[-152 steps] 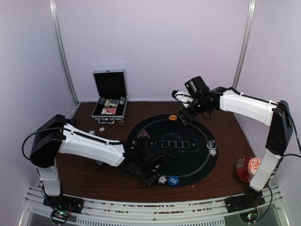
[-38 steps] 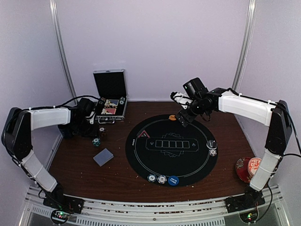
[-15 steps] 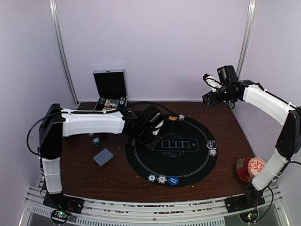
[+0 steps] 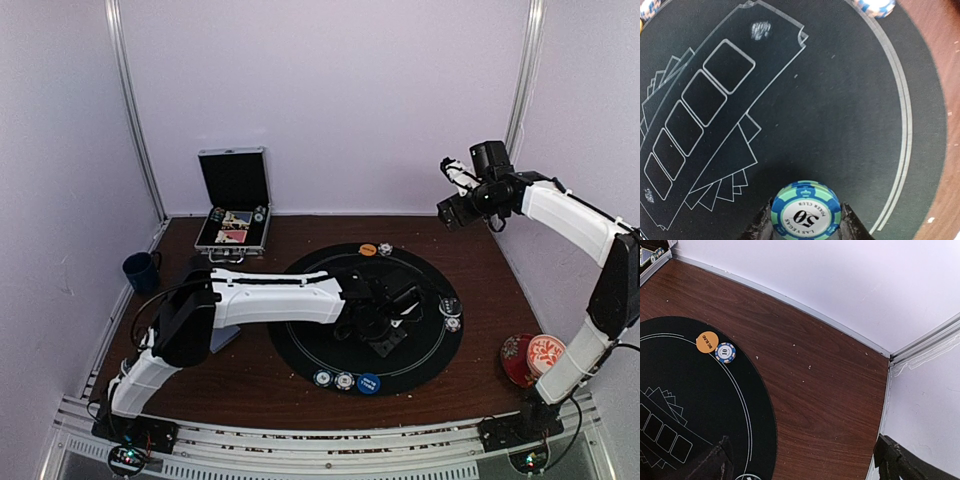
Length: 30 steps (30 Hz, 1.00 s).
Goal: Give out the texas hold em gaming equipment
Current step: Place the poker chips pile on the poker table mat.
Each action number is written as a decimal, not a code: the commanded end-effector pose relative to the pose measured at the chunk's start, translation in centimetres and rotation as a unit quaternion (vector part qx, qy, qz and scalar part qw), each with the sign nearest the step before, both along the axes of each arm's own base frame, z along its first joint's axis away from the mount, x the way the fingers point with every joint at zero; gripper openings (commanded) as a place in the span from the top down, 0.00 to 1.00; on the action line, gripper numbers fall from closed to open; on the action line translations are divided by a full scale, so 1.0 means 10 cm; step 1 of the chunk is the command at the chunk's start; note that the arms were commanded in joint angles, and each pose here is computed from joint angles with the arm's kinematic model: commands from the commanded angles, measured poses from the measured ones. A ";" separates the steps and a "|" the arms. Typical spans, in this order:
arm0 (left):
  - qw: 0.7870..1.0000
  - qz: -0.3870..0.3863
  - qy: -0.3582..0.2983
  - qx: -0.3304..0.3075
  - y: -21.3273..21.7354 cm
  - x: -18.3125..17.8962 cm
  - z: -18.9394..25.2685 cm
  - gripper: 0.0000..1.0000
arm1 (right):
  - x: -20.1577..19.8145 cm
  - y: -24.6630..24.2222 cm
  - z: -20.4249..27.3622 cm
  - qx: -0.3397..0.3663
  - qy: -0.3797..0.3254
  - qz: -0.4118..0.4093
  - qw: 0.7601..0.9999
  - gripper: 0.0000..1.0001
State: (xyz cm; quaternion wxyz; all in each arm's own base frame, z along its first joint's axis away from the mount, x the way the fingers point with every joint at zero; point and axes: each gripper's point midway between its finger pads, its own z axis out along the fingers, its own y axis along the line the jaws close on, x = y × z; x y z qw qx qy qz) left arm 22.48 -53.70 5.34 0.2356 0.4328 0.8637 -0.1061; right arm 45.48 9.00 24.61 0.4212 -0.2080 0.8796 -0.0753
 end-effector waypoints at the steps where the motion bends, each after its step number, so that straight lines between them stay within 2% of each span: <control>1: 1.000 0.009 -0.005 0.007 0.01 0.11 -0.06 0.69 | -0.04 0.00 0.17 0.014 -0.023 0.002 1.000 0.00; 5: 1.000 0.008 0.000 0.022 0.04 0.09 -0.24 0.68 | -0.04 0.00 0.17 0.014 -0.022 0.003 1.000 0.00; 11: 0.999 0.011 0.000 0.041 0.11 0.10 -0.36 0.60 | -0.05 0.02 0.17 0.016 -0.021 0.006 1.000 0.00; 13: 0.999 0.014 -0.004 0.043 0.13 0.11 -0.33 0.49 | -0.05 0.02 0.17 0.017 -0.022 0.007 1.000 0.00; 18: 0.998 0.041 -0.037 0.040 0.22 0.22 0.02 0.05 | -0.06 0.03 0.17 0.020 -0.021 0.010 1.000 0.00; 19: 0.997 0.048 -0.047 0.039 0.25 0.24 0.12 0.02 | -0.06 0.04 0.17 0.021 -0.020 0.010 1.000 0.00; 24: 0.987 0.106 -0.120 0.019 0.59 0.48 0.91 0.02 | -0.10 0.14 0.16 0.033 -0.014 0.034 0.999 0.00; 30: 0.956 0.195 -0.219 0.022 1.50 0.91 1.77 0.02 | -0.33 0.45 0.10 0.050 0.001 0.089 0.995 0.00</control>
